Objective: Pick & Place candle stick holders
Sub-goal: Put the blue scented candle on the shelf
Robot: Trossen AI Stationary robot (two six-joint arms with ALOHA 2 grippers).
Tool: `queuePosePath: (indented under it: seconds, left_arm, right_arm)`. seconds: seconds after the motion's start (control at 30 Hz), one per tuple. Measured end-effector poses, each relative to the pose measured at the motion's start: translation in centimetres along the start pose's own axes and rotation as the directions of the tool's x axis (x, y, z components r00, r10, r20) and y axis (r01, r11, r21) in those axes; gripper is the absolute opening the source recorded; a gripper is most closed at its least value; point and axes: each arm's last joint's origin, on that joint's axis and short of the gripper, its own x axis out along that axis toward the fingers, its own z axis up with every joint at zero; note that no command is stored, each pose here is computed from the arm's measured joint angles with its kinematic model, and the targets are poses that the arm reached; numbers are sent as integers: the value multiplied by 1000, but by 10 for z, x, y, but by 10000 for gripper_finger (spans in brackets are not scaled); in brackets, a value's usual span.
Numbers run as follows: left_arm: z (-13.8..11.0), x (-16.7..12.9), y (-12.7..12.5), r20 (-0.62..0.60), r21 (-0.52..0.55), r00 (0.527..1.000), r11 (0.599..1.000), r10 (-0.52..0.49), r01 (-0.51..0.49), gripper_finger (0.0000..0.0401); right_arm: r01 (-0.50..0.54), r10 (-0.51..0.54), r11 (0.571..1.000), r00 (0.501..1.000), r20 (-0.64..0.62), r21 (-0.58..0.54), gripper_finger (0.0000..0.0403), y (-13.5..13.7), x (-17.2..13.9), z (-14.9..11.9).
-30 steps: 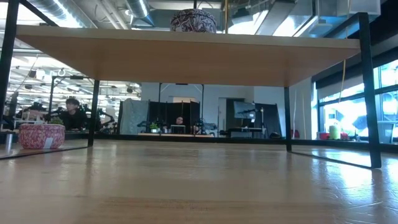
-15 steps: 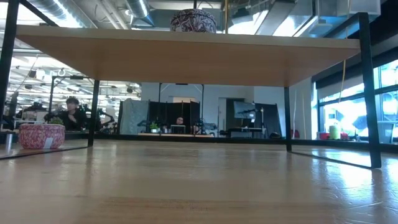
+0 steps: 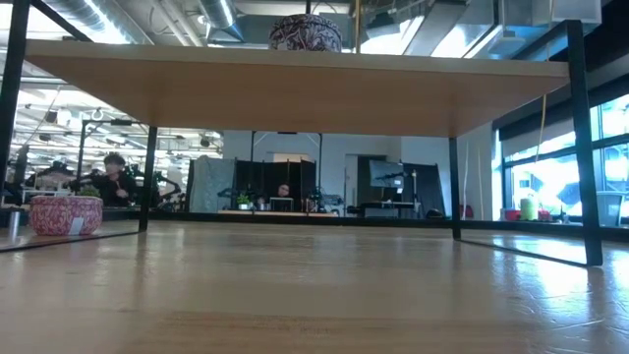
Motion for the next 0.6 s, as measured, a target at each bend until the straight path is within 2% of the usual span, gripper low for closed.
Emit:
queuePosePath:
  seconds: [0.27,0.6]
  left_arm:
    - [2,-1,2,12,13,1000,1000,5,-5,264]
    - [18,5,8,86,23,995,999,45,-47,265]
  right_arm:
    - [36,-36,999,999,8,21,295,4,-20,-7]
    - [178,-180,980,984,12,93,295,3,-56,-30]
